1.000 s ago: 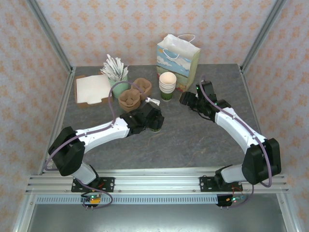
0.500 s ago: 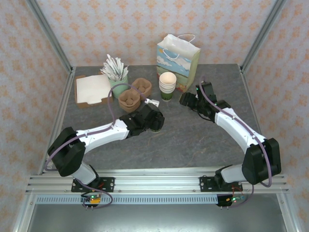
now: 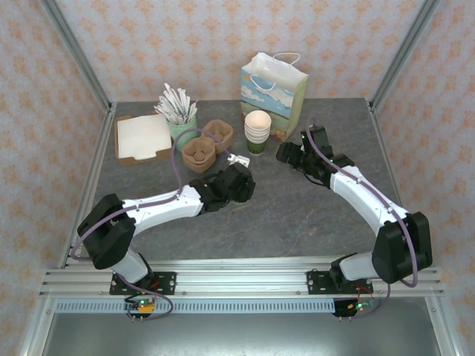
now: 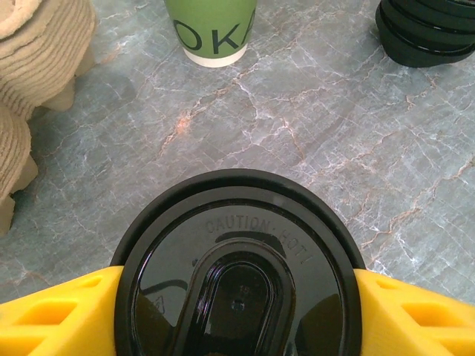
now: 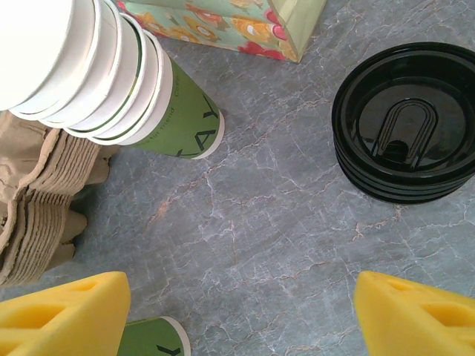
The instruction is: Pack the takeout coffee
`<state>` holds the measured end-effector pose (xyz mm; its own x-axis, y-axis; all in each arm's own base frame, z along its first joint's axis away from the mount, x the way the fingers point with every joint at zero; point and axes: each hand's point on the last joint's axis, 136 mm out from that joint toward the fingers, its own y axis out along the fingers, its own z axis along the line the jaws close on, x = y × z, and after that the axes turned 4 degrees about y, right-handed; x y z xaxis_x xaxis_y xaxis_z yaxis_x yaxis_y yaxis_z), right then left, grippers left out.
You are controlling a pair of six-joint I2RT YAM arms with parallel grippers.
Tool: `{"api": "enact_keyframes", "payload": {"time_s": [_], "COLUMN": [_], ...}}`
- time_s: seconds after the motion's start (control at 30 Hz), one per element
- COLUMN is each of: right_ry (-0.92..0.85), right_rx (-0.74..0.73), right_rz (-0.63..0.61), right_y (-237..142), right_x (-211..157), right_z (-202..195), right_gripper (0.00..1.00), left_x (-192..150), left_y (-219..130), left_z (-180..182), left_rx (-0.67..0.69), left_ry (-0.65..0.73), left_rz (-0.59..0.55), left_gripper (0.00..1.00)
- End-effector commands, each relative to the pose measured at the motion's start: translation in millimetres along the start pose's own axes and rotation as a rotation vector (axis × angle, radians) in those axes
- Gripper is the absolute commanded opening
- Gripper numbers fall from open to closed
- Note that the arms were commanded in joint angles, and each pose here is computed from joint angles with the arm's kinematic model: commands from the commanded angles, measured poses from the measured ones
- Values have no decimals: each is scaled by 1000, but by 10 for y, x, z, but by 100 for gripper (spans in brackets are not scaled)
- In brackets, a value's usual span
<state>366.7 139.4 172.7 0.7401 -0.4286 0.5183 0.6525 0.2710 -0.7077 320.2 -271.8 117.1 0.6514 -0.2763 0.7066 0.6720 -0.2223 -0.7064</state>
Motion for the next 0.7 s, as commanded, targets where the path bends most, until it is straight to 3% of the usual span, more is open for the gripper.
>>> {"api": "enact_keyframes", "payload": {"time_s": [0.0,0.17,0.47,0.67], "right_ry": [11,9,13,8], "right_rx": [0,2,16,18], "right_rz": [-27,-28,-28,-34], "right_y": [-35,-45,-55,-81], "right_x": [36,43,69,95], "right_z": [-28,-13,32,52], "right_gripper": [80,80,80,80], "left_x": [-1397,-1449,-649,-303], "left_y": [134,144,-42,-131], "left_z": [253,292,114,5], "left_rx": [94,123,79,42], "left_ry": [161,171,119,93], "left_rz": [438,428,263,194], "left_gripper": [69,69,75,79]}}
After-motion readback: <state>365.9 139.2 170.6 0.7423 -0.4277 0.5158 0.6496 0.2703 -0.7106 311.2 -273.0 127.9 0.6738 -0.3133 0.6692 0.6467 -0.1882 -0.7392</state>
